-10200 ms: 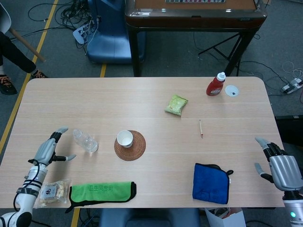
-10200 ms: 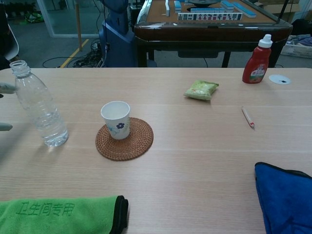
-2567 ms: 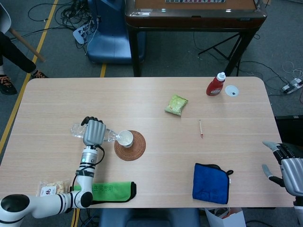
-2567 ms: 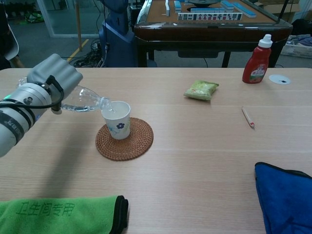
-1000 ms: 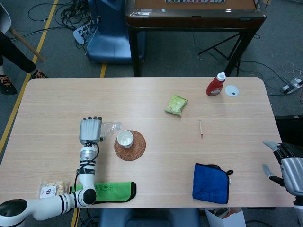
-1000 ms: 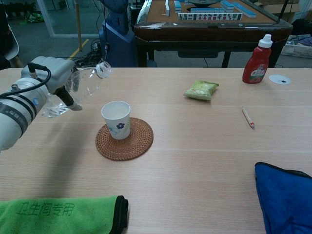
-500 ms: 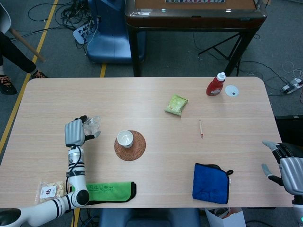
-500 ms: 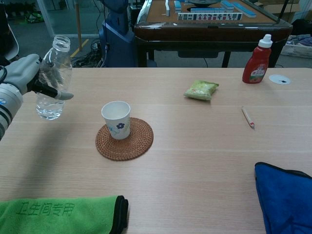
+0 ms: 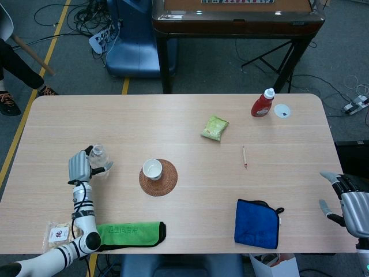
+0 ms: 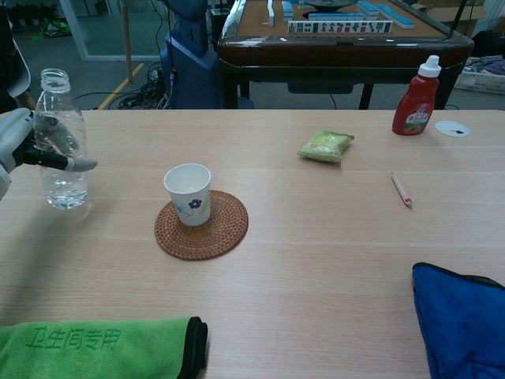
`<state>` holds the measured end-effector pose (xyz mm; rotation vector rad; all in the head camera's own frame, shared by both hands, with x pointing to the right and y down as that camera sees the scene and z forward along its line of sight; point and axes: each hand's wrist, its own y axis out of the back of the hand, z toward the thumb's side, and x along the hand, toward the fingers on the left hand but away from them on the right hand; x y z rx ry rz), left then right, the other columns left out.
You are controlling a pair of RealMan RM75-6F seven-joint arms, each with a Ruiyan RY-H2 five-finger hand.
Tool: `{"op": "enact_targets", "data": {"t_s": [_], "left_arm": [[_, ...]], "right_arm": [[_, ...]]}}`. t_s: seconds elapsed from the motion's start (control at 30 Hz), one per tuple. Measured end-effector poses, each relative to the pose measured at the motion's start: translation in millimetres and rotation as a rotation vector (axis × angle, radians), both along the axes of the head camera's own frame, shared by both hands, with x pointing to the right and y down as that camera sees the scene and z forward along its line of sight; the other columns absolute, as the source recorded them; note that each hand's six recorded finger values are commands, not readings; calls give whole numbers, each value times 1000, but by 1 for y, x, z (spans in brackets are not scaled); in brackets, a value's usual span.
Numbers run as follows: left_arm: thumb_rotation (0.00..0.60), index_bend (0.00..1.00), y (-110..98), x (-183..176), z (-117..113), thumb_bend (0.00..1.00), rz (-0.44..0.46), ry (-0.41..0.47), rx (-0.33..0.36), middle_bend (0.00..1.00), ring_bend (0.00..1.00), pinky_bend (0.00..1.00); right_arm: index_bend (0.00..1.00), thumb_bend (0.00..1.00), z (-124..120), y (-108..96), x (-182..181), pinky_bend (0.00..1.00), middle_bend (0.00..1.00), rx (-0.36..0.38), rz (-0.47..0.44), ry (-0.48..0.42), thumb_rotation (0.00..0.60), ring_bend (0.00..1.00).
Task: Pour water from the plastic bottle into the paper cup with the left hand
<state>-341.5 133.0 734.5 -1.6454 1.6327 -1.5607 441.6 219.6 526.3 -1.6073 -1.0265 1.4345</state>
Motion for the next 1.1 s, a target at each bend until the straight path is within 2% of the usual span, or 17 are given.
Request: {"op": "enact_targets", "data": {"t_s": [0.17, 0.47, 0.63, 1.1], "left_arm": [[600, 570, 2, -4, 4, 20, -6, 6, -16, 627, 368, 390], [600, 405, 4, -9, 7, 20, 13, 26, -33, 402, 235, 319], [600, 347, 6, -12, 8, 20, 19, 26, -45, 302, 188, 292], [600, 225, 11, -14, 0, 20, 29, 49, -77, 196, 110, 231]], "right_arm": [[214, 348, 0, 0, 0, 467, 258, -2, 0, 1, 600, 209], [214, 349, 1, 0, 0, 466, 258, -3, 0, 1, 600, 209], [215, 349, 1, 0, -1, 467, 258, -6, 0, 3, 600, 209], [214, 348, 2, 0, 0, 467, 258, -9, -1, 4, 600, 209]]}}
